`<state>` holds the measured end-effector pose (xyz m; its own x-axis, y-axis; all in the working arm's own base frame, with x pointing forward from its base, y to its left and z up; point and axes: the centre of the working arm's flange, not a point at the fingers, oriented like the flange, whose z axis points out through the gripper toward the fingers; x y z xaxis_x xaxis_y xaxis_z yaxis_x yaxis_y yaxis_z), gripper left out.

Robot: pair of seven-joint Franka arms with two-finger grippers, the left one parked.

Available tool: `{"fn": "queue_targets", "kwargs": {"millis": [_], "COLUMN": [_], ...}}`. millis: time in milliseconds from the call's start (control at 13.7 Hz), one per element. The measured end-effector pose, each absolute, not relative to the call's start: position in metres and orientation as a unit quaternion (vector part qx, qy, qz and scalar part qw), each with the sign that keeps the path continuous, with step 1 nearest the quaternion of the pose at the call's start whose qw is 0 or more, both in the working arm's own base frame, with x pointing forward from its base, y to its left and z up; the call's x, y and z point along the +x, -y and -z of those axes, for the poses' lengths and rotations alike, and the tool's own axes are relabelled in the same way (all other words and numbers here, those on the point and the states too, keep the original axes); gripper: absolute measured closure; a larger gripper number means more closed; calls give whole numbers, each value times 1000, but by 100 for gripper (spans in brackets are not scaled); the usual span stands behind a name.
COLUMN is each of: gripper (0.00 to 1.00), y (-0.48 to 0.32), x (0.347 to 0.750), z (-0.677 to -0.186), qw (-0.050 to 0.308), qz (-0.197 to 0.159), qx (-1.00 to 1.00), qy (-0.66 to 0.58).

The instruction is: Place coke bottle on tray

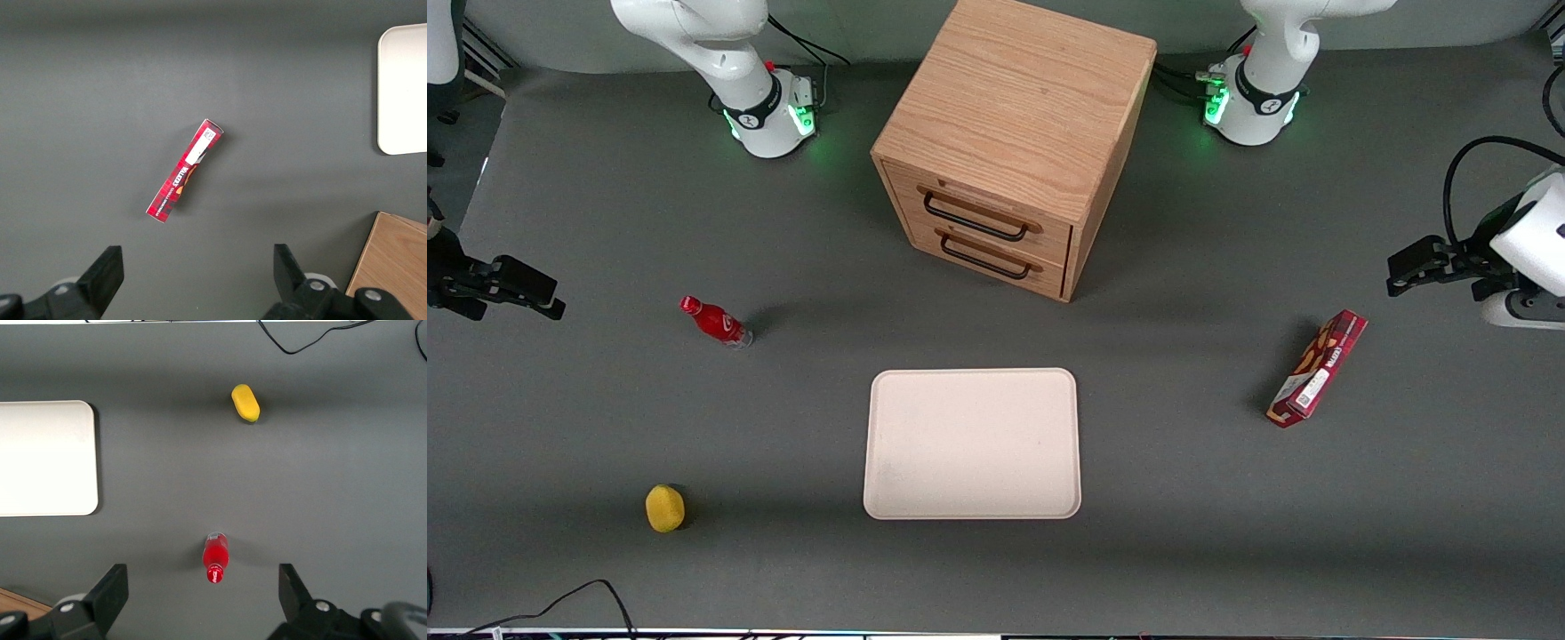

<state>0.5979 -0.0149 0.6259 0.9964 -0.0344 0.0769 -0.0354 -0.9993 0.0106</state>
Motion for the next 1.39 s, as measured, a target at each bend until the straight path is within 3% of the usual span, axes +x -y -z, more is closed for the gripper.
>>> {"fn": "queue_targets", "kwargs": {"millis": [730, 1022, 1388], "gripper": [0, 0, 0], "y": [11, 8, 5], "x": [602, 620, 622], "z": [-616, -564, -492], "qw": [-8, -16, -16], "qz": [-30, 12, 21], "qx": [999, 1000, 1000], "qy": [17, 15, 14]}}
